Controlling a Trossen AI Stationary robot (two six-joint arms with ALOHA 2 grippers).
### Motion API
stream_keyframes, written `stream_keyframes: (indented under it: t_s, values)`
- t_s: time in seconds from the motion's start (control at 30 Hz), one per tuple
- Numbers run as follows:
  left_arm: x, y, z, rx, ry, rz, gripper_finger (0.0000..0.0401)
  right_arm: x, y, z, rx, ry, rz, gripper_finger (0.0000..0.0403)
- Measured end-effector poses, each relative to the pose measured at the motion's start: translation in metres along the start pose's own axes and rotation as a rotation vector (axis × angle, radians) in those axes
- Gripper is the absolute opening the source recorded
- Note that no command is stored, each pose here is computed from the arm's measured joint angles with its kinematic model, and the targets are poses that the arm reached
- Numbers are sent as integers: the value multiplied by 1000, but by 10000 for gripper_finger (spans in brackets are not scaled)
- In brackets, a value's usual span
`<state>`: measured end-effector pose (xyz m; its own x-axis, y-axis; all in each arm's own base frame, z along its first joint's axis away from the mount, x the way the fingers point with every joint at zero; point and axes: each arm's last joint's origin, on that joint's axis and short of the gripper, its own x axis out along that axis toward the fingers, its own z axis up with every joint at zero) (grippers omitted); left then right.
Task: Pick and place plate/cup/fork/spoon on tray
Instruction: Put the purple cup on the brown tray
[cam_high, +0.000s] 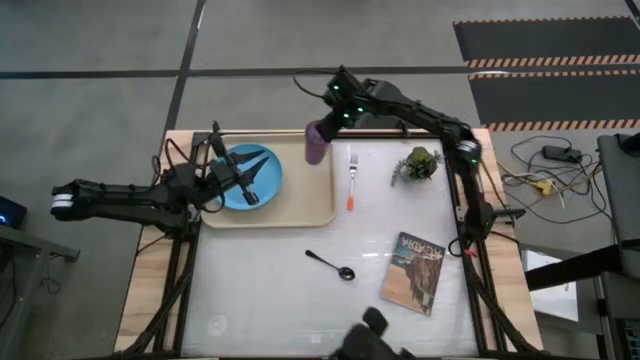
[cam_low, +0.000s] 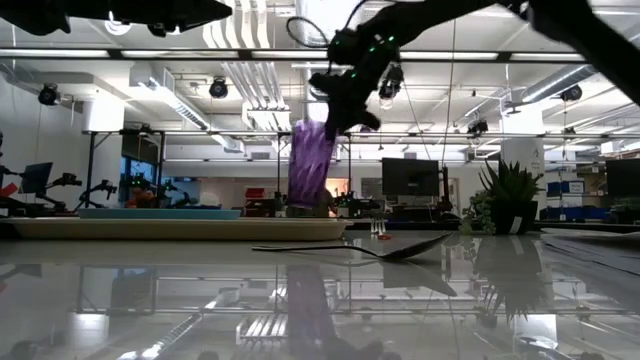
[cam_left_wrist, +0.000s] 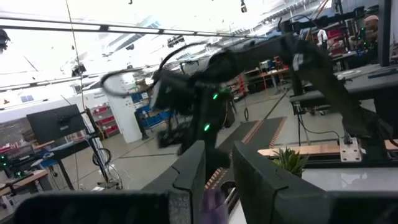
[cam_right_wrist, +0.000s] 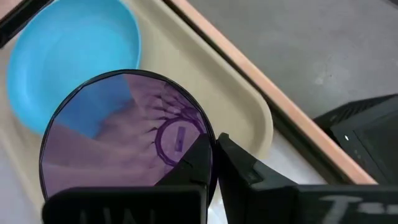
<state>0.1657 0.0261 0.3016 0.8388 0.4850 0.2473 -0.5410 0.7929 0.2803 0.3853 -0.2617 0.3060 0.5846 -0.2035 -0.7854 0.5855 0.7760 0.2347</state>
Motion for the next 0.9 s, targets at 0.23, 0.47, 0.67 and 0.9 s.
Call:
stream_keyframes:
  t_s: [0.23, 0.47, 0.67, 0.9]
  values:
    - [0, 0, 0, 0, 1, 0, 63, 35, -11, 18, 16, 9, -12, 9]
    - [0, 0, 0, 0, 1, -1, 63, 42, -25, 14, 38, 32, -38, 9]
    - [0, 0, 0, 0, 0, -1, 63, 41, -25, 14, 28, 33, -39, 21]
    - [0, 0, 0, 0, 0, -1, 63, 41, -25, 15, 35, 15, -36, 83]
